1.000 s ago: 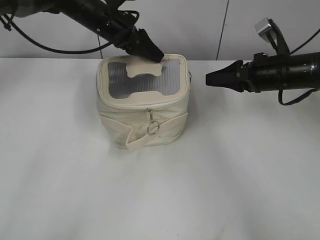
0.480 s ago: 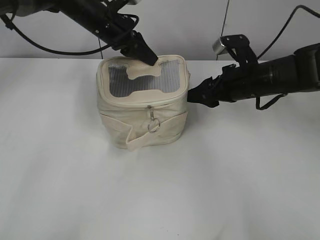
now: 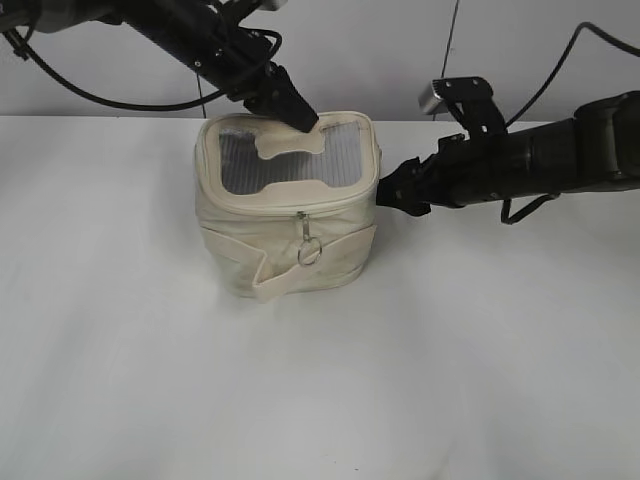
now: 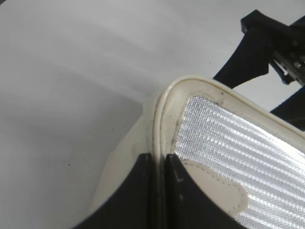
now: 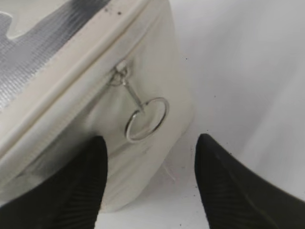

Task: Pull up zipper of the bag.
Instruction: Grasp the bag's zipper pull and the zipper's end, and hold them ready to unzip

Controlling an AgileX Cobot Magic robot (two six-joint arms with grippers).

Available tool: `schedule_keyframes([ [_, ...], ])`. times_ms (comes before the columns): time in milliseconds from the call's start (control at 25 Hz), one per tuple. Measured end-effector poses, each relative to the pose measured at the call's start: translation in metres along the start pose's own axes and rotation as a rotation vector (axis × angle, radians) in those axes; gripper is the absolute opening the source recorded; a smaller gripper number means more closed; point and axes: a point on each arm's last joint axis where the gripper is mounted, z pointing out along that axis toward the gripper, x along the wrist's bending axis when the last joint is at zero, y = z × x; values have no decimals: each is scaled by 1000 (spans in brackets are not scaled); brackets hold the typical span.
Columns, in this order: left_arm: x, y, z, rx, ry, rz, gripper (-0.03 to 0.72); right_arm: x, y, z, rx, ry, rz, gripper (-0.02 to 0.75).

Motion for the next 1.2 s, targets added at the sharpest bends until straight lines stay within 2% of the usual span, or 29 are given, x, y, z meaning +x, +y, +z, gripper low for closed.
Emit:
schedule_keyframes([
  [200,0,0,0,1,2,2,50,-8,1,15,-14,-11,59,433],
  [360,0,0,0,1,2,2,50,-10,8,18,-37,-14,61,349],
  [480,0,0,1,0,3,2,50,-11,14,18,-55,-16,66,219],
  [560,0,1,1,0,5,3,50,-10,14,18,-55,-13,63,81],
  [640,0,1,1,-1,7,4,50,-10,13,18,-50,-10,53,17],
  [800,0,1,1,-3,10,3,50,-5,2,11,-14,-5,81,8],
  [1040,0,4,4,-12,34,-39,50,20,-26,-28,25,21,135,8],
  [1200,0,4,4,-14,37,-62,50,47,-40,-47,41,111,152,8],
])
